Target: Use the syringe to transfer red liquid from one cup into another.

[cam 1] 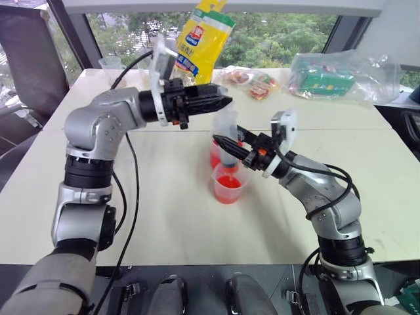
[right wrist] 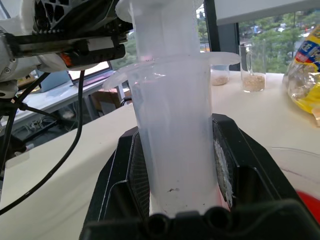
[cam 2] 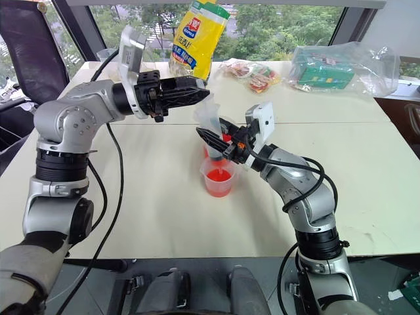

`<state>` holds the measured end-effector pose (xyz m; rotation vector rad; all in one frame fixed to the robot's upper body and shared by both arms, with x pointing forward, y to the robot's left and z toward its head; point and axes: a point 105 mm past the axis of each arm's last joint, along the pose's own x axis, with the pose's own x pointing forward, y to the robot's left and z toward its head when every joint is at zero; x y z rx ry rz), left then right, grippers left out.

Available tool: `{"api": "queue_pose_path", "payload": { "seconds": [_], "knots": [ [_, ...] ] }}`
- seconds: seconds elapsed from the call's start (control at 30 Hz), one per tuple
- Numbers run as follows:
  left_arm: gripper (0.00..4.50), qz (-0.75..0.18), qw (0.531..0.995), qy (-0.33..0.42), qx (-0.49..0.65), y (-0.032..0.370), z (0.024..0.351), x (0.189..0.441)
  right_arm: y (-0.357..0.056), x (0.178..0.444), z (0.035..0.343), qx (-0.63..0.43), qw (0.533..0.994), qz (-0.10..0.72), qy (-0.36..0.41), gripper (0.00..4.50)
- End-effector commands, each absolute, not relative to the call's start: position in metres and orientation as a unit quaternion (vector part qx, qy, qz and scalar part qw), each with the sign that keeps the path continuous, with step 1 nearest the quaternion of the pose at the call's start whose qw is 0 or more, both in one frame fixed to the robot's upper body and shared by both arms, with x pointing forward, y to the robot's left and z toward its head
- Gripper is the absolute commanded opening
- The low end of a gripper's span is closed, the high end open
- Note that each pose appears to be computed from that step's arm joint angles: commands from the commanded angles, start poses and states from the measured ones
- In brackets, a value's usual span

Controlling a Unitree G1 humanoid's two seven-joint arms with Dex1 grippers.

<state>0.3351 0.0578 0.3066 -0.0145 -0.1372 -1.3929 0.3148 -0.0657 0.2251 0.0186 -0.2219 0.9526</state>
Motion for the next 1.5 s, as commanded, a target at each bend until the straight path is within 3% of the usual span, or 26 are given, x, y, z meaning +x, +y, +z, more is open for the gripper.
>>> {"api": "queue_pose_path", "payload": {
  "seconds": [0.03,0.93,1.27,1.5],
  "knots": [
    [0.81,-0.651,0.755,-0.074,0.007,0.053,0.313,0.329,-0.062,0.304,0.241,0.001,0.871,0.471,-0.139,1.36],
    [0.81,-0.678,0.734,-0.009,0.032,0.04,0.27,0.32,-0.06,0.296,0.283,0.006,0.855,0.486,-0.182,1.36],
    [0.81,-0.68,0.733,-0.017,0.023,0.043,0.278,0.318,-0.062,0.295,0.281,0.022,0.857,0.487,-0.165,1.36],
    [4.35,-0.642,0.765,-0.044,0.015,0.072,0.303,0.325,-0.063,0.296,0.261,0.034,0.86,0.493,-0.127,1.36]
  ]
}}
